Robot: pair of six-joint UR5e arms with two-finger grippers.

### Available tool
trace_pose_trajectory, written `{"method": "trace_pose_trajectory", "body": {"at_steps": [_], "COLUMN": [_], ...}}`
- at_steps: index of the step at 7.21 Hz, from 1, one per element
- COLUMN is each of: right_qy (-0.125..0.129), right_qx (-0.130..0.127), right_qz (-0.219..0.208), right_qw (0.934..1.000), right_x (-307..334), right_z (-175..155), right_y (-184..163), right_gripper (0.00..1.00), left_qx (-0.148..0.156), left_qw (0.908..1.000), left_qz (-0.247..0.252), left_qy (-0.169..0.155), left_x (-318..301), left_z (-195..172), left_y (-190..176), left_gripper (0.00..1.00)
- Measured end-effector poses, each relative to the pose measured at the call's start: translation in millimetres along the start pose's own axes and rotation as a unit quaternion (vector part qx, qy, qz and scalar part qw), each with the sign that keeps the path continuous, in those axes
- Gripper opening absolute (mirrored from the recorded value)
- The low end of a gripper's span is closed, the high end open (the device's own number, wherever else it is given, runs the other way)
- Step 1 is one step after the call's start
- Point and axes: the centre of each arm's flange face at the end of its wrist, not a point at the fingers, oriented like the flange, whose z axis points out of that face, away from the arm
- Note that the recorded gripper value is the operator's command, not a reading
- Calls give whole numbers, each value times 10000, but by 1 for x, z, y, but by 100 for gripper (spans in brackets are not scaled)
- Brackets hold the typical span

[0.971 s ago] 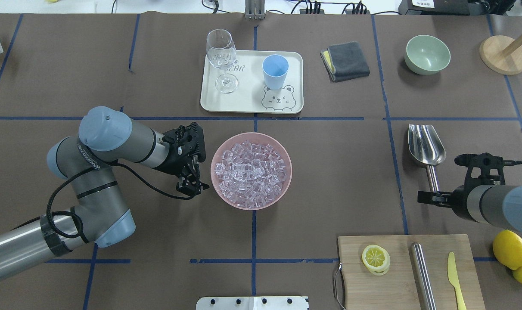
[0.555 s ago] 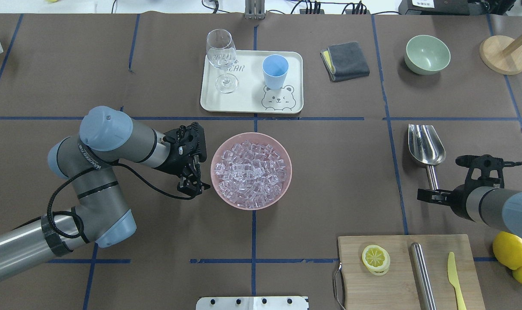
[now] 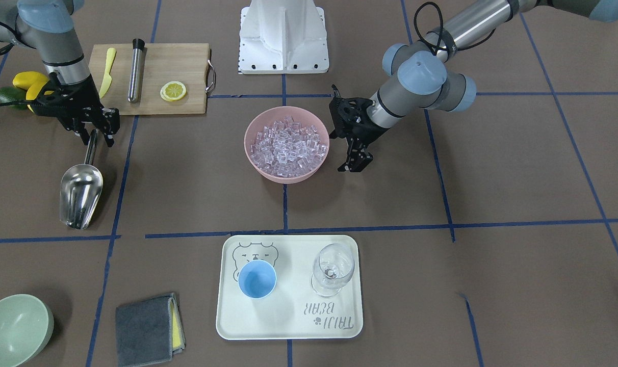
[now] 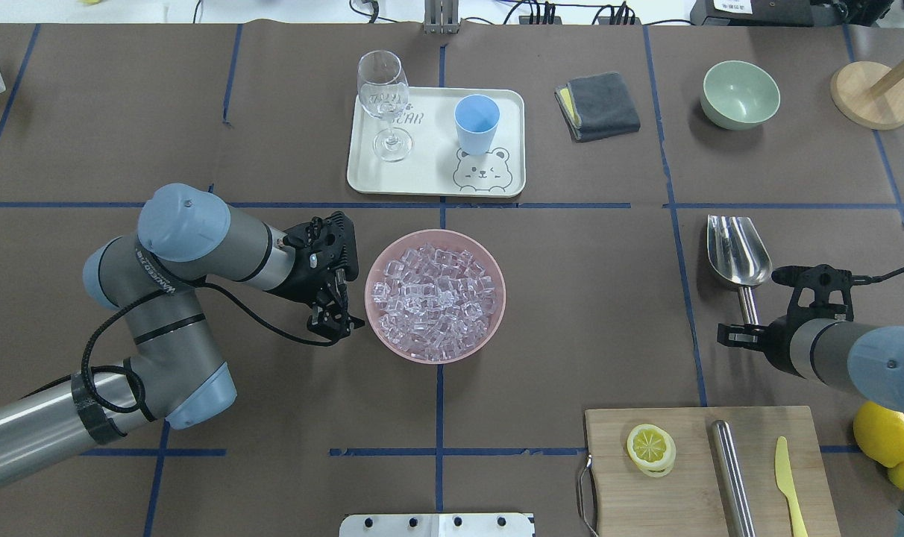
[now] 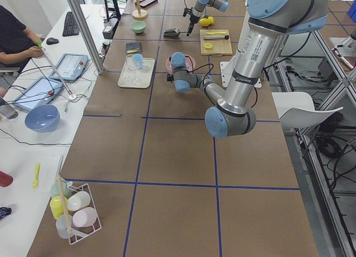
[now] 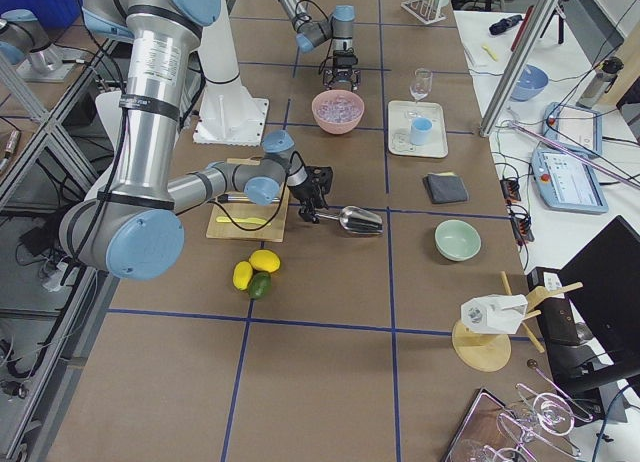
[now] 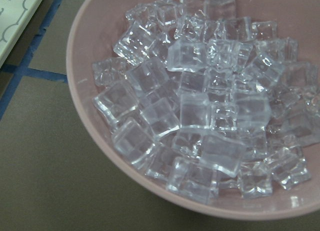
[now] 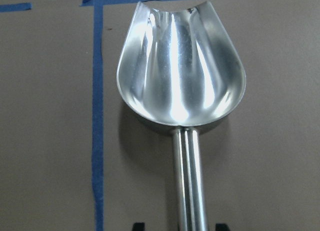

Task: Put ice in cup with scoop
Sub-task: 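Lower the right gripper onto the metal scoop handle and grasp it, then lift the scoop with the right gripper and carry it over the bowl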

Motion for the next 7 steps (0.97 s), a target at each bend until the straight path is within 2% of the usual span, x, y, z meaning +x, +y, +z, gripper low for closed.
{"method": "trace_pose_trajectory", "body": {"at_steps": [3,5,6,7], "right_qy": [30,-201,-344,-527], "right_qx": [-4,86,78,-96], "right_qz": [-5,5,-247,-643], "right_qw": [10000,9998,9991,9965], "right_x": [9,3,-4,-11], "right_z": [-7,-43,-67,-95], "right_y": [0,-13,-27,-48], "right_gripper": [0,0,0,0], "left_qx": [13,23,28,33], "left_qw": [10000,10000,10000,10000], "left_qz": [7,12,14,18], "left_qy": [0,-1,-5,-9], "left_x": [0,0,0,0], "left_z": [0,-1,-2,-2], "left_y": [-1,-2,-2,-2], "left_gripper": [100,100,100,100]}}
